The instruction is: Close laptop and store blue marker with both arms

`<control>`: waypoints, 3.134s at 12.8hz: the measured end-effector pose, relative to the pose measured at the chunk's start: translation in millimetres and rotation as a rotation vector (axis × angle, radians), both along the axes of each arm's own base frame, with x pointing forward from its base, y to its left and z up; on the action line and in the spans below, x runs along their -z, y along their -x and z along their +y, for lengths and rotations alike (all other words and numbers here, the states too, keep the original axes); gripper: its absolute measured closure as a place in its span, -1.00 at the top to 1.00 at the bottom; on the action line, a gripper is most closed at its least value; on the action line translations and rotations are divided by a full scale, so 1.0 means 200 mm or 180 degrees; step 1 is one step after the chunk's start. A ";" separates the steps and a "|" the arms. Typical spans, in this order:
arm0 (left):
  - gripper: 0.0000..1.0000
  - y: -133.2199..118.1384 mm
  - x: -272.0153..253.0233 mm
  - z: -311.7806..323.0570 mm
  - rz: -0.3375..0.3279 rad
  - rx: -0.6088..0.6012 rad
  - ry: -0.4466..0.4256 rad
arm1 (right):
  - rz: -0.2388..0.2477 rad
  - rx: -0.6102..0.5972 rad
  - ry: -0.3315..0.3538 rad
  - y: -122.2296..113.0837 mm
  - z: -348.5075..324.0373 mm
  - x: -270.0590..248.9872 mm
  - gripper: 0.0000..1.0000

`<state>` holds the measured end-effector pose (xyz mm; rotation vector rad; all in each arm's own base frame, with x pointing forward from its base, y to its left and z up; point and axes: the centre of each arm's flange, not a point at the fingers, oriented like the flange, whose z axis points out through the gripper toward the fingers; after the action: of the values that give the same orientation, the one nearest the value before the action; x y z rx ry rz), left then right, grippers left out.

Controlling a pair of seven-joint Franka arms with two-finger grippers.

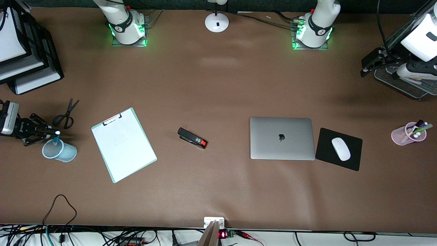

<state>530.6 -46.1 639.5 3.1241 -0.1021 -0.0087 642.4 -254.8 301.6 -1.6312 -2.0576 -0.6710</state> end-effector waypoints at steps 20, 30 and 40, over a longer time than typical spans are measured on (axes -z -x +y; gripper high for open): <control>1.00 -0.05 0.08 0.05 0.0085 -0.0053 0.0007 | -0.0267 -0.0179 -0.0031 -0.08 -0.11 0.13 -0.67; 1.00 -0.05 0.09 0.07 0.0093 -0.0079 0.0007 | 0.0317 0.0744 0.0057 -0.11 -0.11 -0.03 1.00; 1.00 -0.08 0.14 0.02 0.0140 -0.0019 0.0008 | 0.1362 0.2341 0.0893 -0.14 0.58 -0.74 1.00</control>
<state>545.8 -42.3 612.2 3.1195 -0.0920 -0.0772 670.8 -138.8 448.9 -2.4649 -1.2654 -0.2031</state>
